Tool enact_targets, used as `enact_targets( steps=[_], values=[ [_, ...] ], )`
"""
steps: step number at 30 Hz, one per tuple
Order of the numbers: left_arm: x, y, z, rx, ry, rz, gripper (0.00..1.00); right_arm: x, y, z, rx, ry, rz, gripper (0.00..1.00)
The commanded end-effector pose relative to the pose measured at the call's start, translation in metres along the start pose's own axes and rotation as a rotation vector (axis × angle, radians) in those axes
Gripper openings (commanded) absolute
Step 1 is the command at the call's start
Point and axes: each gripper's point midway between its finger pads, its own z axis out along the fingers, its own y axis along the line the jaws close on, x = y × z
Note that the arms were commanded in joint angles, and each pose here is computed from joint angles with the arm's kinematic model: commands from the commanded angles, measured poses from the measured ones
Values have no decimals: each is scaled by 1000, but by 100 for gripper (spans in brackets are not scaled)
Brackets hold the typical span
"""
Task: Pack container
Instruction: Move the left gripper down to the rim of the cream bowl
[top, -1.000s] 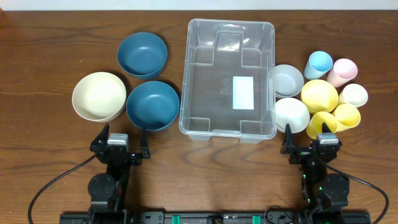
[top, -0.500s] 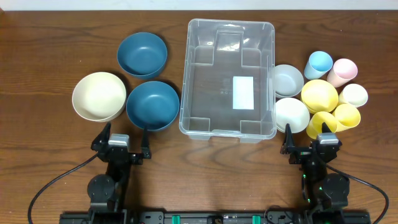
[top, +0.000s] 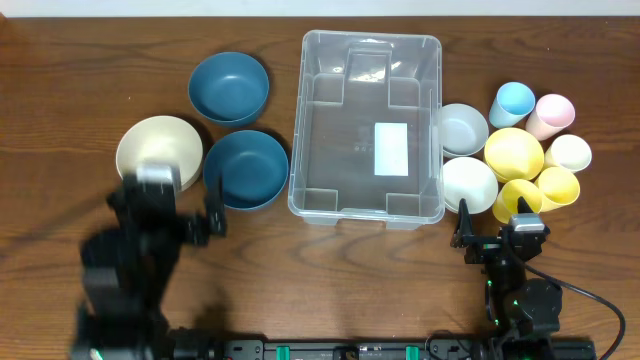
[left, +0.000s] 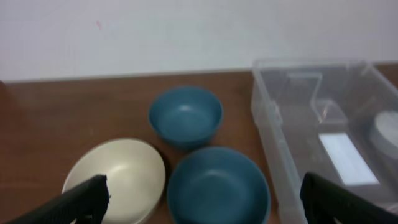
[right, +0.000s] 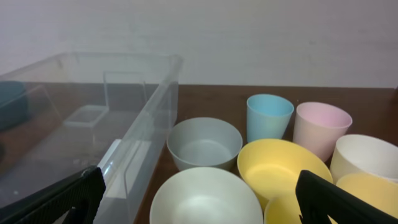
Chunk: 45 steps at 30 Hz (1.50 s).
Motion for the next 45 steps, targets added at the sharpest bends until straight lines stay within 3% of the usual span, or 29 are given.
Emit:
enact_targets(
  steps=[1,6,15,20,30,38,45],
  values=[
    [-27,-3,20,34,143,9,98,0,-3,0,12,0,-11,99],
    [-28,0,49,36,365,-16,98,0,-3,0,12,0,-11,99],
    [29,4,85,38,632,-50,98,0,-3,0,12,0,-11,99],
    [54,20,89,-89,744,-280,98,0,-3,0,12,0,-11,99],
    [60,108,74,-379,679,-681,98,0,-3,0,12,0,-11,99],
    [95,188,35,-616,629,-978,98,0,-3,0,12,0,-11,99],
    [141,199,33,-660,672,-1046,98,0,-3,0,12,0,-11,99]
  ],
)
